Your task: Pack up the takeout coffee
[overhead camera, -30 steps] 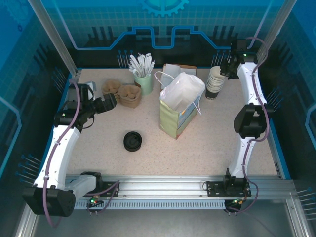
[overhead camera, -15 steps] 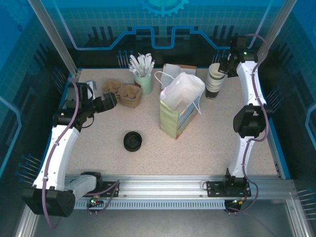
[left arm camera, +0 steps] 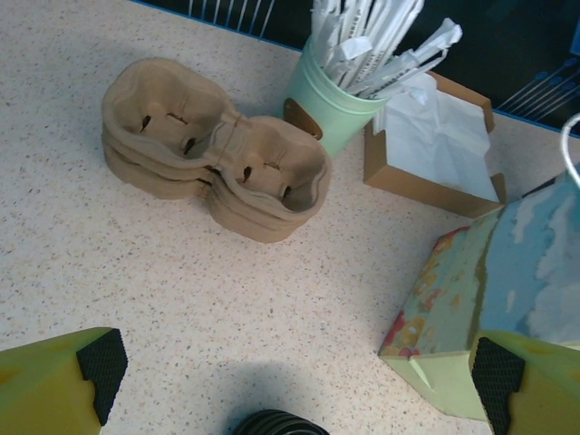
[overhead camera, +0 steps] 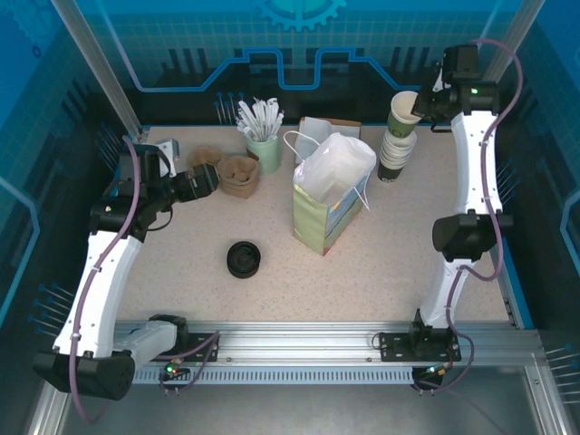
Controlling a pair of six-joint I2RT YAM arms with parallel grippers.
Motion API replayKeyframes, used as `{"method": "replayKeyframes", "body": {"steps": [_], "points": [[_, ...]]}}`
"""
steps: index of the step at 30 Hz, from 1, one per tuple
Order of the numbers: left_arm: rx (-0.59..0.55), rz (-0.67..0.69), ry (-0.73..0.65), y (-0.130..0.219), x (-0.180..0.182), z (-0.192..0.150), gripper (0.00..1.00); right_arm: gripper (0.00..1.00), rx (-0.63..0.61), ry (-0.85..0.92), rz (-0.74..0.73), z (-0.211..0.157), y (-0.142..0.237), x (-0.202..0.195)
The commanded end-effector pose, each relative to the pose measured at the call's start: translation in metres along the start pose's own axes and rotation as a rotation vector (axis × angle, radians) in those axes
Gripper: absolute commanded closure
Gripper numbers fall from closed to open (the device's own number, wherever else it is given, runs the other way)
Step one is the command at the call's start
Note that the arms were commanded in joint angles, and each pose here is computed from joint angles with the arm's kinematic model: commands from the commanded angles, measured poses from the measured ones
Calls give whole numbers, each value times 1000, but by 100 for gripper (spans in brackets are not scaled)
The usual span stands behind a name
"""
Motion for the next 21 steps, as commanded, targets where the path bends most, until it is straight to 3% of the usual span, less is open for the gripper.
{"method": "replayKeyframes", "body": {"steps": [1,10,21], "points": [[-21,-54,-57,22,-16,3,1,100,-49,-5,84,1,60,12],[-36,-248,-160,36,-59,-13,1,100,-21,-8,141,-30,126,3],[65,-393,-176,11,-103,-67,2,100,120,-15,126,-131,148,-44]]}}
Point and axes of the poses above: each hand's point on the last joint's axis, 136 mm out from that joint toward the fingers, its own y axis back along the fingers, its own x axis along the line the jaws close on, z = x × y, the point moved 5 cm from there along y, back along the fingers, and after that the axes turned 10 degrees about -y, right-handed, at the moved point
